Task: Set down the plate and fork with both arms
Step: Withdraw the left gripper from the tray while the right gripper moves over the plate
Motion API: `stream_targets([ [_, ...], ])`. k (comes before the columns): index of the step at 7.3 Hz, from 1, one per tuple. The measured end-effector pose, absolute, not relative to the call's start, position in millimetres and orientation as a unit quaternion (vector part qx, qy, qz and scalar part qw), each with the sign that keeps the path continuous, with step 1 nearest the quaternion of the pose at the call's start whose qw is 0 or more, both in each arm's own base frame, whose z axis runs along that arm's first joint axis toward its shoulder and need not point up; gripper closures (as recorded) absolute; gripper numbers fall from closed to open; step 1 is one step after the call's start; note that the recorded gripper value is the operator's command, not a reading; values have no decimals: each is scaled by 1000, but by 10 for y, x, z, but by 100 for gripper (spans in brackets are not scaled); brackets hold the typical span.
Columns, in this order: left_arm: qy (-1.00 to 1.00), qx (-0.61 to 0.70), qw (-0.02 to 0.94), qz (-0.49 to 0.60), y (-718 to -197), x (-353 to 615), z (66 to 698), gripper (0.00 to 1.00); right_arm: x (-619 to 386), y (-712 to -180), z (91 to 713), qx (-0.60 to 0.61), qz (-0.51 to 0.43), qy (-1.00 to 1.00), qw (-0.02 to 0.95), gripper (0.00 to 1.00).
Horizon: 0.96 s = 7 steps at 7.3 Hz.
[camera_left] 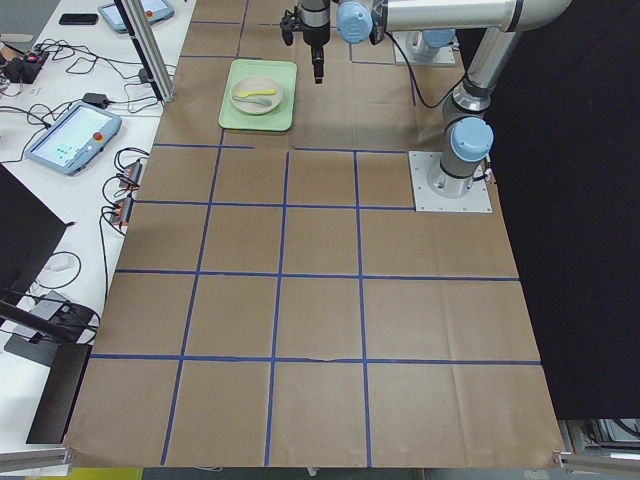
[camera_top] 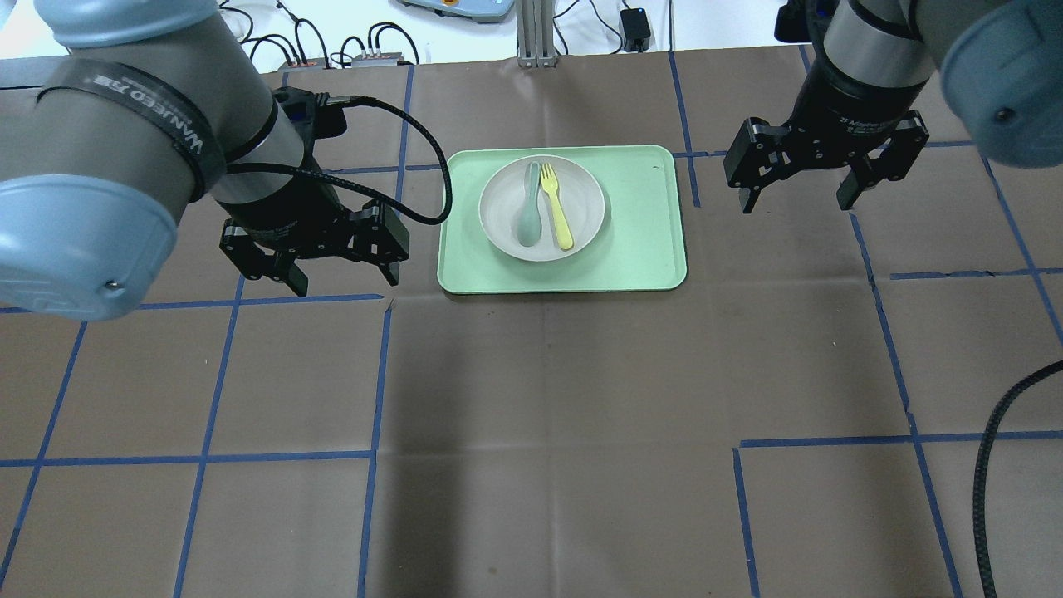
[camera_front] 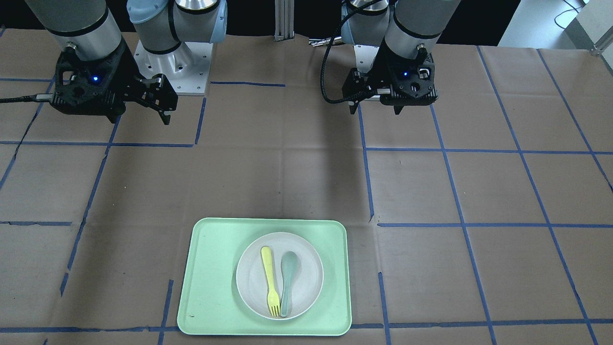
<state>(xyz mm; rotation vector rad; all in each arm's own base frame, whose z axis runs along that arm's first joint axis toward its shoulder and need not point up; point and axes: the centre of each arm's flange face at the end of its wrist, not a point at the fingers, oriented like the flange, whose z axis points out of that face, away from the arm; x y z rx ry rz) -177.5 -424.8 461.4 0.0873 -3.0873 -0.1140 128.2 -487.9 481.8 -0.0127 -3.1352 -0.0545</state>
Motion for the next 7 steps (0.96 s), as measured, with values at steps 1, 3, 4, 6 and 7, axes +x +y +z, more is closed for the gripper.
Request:
stream_targets([
  [1,-998,26,21,-48,-4093,-1762,4775,1,1282,-4916,4852,-5,-11,-1000,3,0],
  [3,-997,22,22,-64,-3954,-1786,5122,1,1344,-5181,4894,-3,-4,-1000,3,0],
  [4,-997,20,22,-67,-3920,-1798,5213,1,1460,-5348,4875,6,-4,-1000,4,0],
  [6,-998,18,21,-64,-3838,-1802,5288,0,1703,-5566,4750,18,-6,-1000,4,0],
  [7,-998,18,21,-61,-3801,-1798,5315,0,1807,-5675,4633,11,-1,-1000,3,0],
])
